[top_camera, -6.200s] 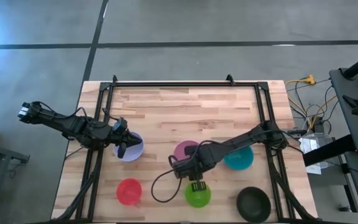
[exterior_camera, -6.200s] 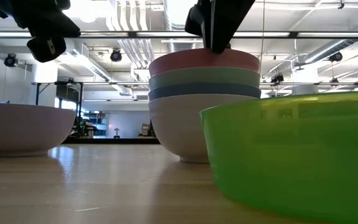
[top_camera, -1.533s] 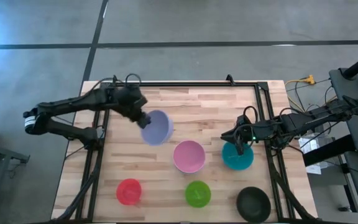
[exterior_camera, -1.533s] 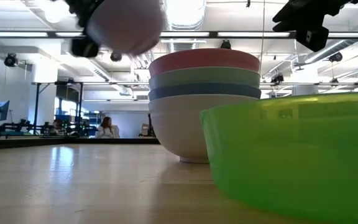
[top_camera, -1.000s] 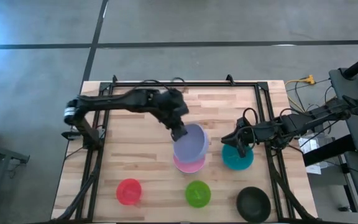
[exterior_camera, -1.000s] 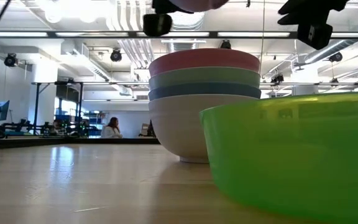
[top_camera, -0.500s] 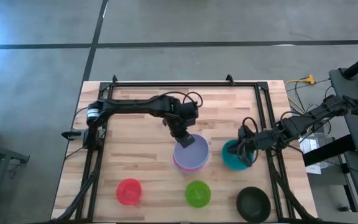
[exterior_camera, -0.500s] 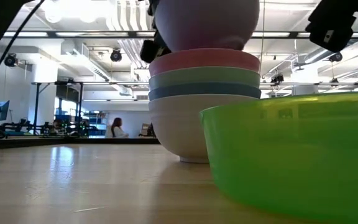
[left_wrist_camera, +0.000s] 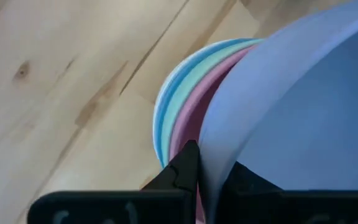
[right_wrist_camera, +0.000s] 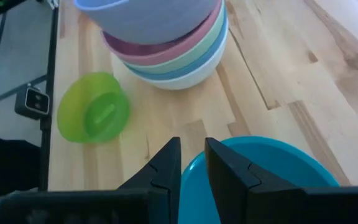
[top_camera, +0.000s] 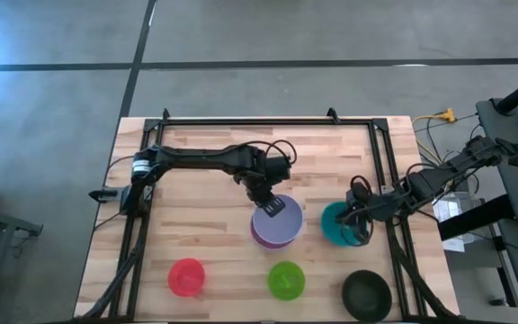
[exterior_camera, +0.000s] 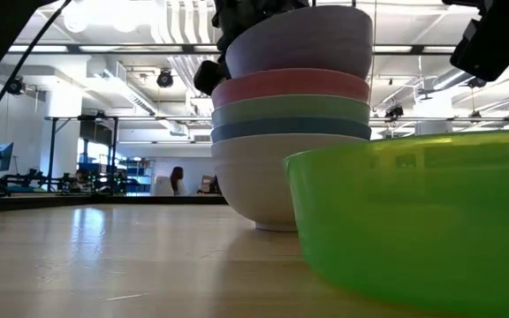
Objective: Nest bowls inside each other
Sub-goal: Stack the purple bowl on top of the pink bowl
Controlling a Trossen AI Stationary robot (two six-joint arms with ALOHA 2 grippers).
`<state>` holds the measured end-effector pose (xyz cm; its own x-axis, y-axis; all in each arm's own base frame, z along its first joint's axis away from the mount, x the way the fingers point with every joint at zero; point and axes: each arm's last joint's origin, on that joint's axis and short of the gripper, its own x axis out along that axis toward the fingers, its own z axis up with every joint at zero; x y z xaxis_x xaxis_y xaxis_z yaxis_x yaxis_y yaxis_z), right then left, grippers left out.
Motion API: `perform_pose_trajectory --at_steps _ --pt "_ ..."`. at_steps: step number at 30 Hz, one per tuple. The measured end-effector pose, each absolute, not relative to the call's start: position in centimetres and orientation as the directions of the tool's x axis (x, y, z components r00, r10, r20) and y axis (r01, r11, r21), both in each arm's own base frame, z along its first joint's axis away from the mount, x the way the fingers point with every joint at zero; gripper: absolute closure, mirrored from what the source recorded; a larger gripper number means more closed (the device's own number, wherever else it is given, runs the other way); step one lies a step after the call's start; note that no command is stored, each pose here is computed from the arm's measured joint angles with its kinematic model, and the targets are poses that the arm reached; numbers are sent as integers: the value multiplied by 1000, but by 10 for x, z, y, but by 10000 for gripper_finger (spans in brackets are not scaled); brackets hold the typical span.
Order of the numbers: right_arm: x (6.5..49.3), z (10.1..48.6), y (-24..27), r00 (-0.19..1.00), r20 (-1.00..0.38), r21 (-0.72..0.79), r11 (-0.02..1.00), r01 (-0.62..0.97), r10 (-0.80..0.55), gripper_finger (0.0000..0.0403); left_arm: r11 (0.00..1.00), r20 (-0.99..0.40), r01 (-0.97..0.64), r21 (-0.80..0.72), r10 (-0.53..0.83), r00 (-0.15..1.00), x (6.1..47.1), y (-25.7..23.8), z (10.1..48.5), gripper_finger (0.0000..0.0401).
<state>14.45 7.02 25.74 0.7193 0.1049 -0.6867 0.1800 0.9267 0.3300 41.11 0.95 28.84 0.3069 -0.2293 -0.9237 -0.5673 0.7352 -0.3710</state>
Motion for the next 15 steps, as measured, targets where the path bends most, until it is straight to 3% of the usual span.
perform_pose_trajectory --at_steps 15 --pt "144 257 71 719 -686 320 933 166 107 339 720 -937 -603 -344 -224 268 411 -1 284 401"
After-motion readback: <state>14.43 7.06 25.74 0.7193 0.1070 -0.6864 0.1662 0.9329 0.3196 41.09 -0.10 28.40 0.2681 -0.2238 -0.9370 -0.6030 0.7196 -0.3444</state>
